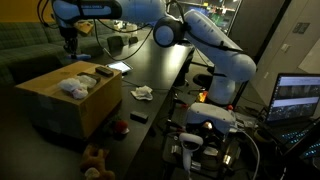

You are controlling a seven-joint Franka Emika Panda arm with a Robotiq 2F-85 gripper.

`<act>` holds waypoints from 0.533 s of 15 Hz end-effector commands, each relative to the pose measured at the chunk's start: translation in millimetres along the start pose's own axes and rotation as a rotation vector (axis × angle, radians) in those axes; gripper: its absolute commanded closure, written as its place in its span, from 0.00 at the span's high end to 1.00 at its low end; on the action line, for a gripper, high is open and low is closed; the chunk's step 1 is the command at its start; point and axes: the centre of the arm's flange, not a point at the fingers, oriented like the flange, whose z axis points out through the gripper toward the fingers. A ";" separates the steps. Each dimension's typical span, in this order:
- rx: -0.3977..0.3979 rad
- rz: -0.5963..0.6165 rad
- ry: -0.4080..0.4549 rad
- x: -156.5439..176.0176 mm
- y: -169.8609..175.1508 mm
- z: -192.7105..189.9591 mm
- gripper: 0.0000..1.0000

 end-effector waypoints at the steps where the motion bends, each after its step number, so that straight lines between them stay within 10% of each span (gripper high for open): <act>1: 0.056 0.043 -0.106 -79.2 -0.1 -17.9 0.03; 8: 0.158 0.182 -0.299 -137.0 25.5 -3.9 0.03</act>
